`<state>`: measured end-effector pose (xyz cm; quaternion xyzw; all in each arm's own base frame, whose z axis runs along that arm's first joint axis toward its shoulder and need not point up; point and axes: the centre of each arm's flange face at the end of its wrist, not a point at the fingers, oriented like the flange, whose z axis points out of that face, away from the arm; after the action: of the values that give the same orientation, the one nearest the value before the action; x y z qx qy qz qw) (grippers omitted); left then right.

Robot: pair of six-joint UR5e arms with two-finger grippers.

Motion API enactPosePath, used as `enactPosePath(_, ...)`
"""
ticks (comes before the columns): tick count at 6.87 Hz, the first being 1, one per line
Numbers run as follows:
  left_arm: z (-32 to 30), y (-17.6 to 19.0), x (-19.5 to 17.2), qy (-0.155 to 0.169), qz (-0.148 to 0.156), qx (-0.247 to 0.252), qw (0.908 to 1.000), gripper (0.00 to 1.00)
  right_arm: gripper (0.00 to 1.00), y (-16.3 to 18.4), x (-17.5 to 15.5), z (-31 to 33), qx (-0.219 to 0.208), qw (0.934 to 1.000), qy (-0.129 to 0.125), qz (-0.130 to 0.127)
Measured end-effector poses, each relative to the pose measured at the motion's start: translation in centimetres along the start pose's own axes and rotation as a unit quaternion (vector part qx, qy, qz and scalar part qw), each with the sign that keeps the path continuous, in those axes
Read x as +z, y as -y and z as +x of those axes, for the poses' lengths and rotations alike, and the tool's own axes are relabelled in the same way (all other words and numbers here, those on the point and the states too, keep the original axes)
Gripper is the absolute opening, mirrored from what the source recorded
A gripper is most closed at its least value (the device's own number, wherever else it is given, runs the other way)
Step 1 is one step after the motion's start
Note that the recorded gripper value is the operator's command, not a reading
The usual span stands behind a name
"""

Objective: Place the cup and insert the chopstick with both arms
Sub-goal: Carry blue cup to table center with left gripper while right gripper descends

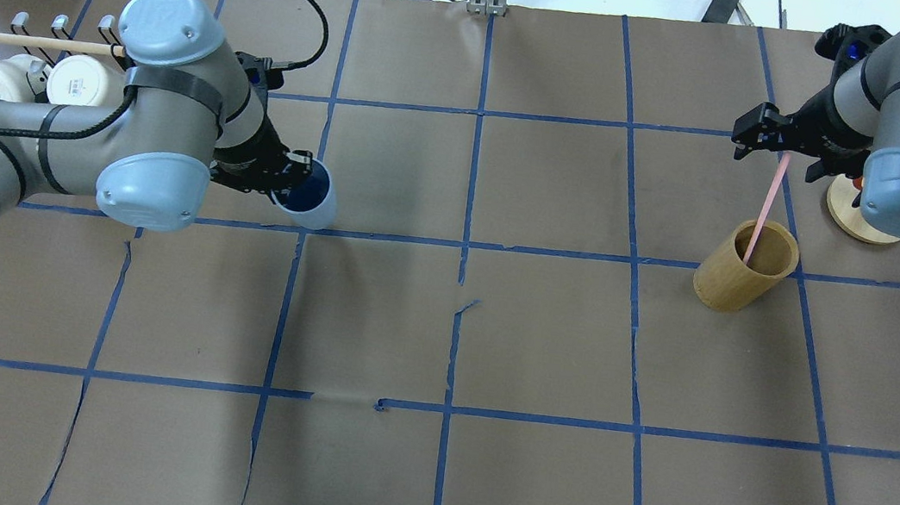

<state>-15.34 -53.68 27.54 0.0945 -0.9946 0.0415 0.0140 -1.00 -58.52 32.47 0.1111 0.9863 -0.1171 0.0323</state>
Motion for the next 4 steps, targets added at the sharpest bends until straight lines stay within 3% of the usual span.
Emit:
enactPosePath(2, 9.3, -3.3, -0.7, -0.012, 0.011, -0.040, 0.9991, 0.00, 0.89, -0.2, -0.4, -0.2, 0.008, 1.0000, -0.001, -0.003)
enactPosePath(4, 15.5, -6.7, 0.2, -0.014, 0.005, -0.062, 0.9980, 0.00, 0.74, -0.8, -1.4, -0.4, 0.010, 0.9998, -0.004, -0.014)
